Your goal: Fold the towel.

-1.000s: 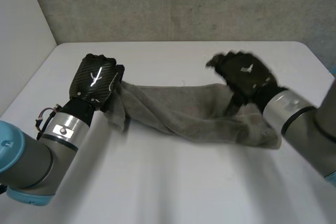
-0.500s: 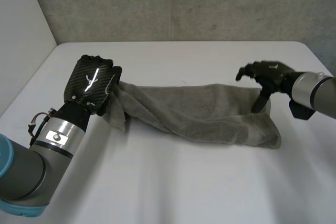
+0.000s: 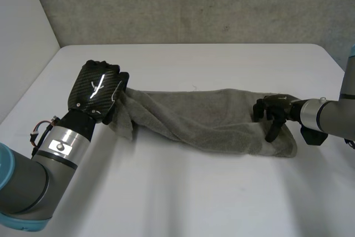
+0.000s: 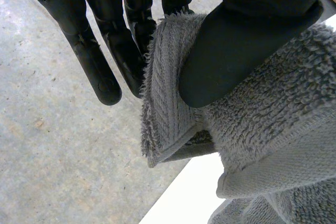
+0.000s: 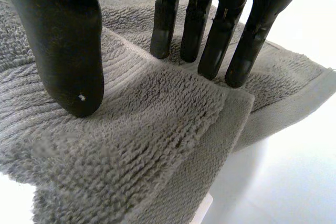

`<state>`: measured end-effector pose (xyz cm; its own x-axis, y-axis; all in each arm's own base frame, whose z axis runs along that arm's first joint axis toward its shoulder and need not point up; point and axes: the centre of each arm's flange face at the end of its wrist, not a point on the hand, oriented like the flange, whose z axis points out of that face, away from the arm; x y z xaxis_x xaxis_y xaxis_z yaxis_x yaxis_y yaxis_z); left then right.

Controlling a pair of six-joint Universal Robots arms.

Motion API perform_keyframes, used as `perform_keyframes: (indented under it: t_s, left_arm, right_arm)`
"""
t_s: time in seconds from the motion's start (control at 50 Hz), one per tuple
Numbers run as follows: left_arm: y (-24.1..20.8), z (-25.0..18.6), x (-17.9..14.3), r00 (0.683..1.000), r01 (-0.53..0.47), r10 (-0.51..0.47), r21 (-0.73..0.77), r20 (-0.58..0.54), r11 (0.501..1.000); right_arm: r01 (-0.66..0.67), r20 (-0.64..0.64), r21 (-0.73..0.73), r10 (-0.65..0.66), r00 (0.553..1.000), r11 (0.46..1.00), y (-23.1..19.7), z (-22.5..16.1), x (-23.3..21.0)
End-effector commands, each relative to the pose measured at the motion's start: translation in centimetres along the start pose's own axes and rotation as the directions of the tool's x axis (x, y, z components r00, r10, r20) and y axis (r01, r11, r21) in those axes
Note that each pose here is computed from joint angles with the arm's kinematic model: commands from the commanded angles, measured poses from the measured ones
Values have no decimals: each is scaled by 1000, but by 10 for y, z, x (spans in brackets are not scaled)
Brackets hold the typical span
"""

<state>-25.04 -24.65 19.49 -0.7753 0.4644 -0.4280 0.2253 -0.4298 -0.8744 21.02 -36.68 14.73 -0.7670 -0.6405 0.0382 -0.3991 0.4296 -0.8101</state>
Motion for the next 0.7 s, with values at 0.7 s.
perform_keyframes:
  t_s: [0.7]
  left_arm:
    - [9, 2, -12, 999, -9, 10, -24, 33, 1000]
  right_arm:
    - [133, -120, 242, -107, 987, 961, -1, -113, -4]
